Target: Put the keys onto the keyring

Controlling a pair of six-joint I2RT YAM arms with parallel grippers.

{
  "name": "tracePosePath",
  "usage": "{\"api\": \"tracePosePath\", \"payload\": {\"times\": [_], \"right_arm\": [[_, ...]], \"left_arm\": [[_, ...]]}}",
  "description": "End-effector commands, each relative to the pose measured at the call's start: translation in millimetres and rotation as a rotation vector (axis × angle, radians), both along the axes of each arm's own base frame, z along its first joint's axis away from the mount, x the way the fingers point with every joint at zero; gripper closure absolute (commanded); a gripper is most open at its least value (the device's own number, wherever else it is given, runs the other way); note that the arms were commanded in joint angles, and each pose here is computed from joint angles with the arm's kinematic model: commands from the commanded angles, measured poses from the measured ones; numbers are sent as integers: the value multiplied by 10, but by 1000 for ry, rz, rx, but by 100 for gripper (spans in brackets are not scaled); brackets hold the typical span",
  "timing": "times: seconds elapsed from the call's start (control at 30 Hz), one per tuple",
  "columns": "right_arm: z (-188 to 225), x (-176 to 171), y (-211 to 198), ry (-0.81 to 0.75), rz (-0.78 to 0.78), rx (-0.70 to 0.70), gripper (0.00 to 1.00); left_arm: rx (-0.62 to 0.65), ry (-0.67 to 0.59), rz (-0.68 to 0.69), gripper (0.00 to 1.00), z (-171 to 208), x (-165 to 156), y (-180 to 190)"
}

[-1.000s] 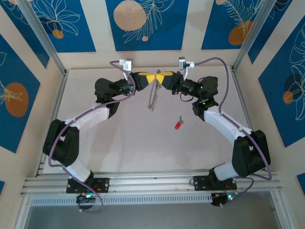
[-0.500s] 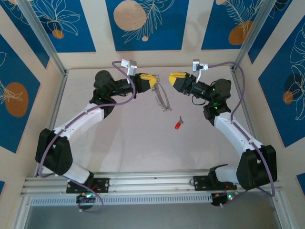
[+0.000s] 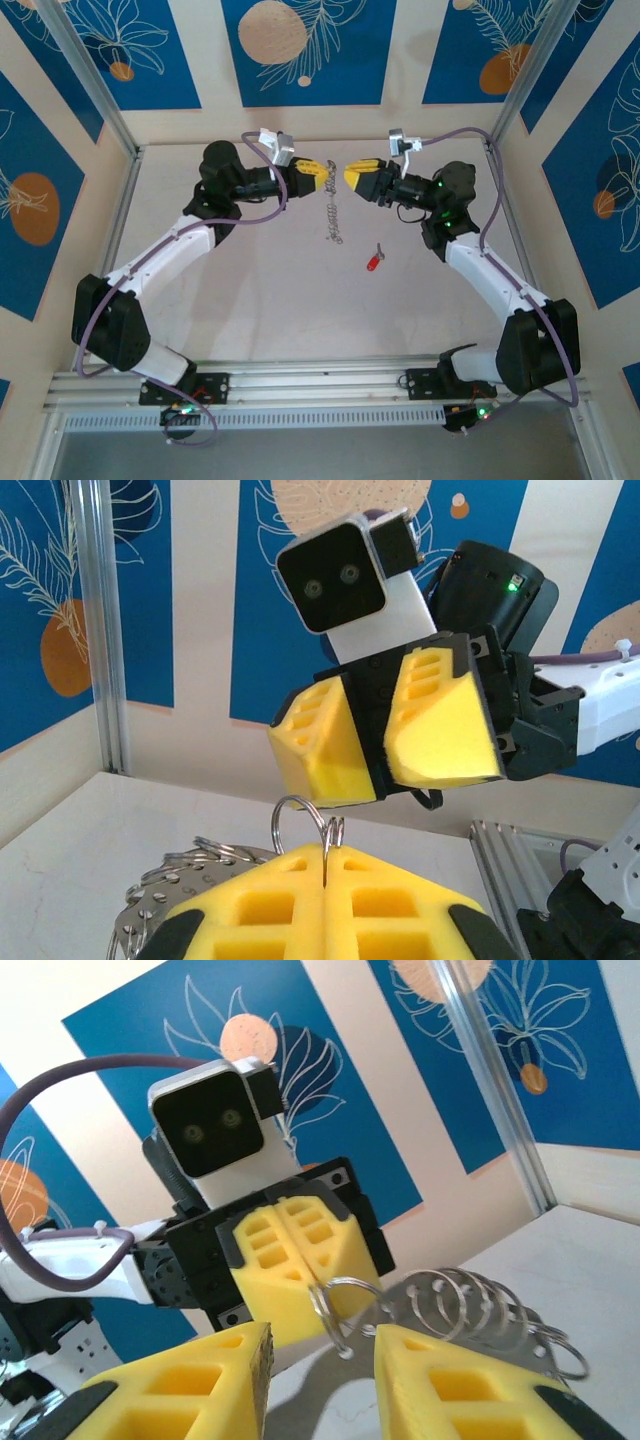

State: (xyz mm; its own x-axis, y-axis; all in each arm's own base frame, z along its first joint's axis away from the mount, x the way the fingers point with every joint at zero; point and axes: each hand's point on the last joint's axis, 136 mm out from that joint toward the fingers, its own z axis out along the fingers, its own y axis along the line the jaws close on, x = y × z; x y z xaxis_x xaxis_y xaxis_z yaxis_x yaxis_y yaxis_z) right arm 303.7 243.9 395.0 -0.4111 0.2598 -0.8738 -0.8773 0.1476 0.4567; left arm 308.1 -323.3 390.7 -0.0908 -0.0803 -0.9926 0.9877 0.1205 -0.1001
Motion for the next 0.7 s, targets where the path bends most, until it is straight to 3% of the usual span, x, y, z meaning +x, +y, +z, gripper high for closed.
{"api": "tracePosePath", "payload": {"times": [0.0, 0.4, 0.67], "right_arm": [[87, -47, 82, -55, 34, -18, 67], [23, 34, 161, -44, 38, -16, 67], [83, 2, 183, -64, 53, -8, 73]], "left_arm": [[-34, -108, -37, 100, 331, -178, 24], [-63, -74, -86, 100, 393, -235, 12], [-72, -43, -112, 100, 393, -217, -27]]}}
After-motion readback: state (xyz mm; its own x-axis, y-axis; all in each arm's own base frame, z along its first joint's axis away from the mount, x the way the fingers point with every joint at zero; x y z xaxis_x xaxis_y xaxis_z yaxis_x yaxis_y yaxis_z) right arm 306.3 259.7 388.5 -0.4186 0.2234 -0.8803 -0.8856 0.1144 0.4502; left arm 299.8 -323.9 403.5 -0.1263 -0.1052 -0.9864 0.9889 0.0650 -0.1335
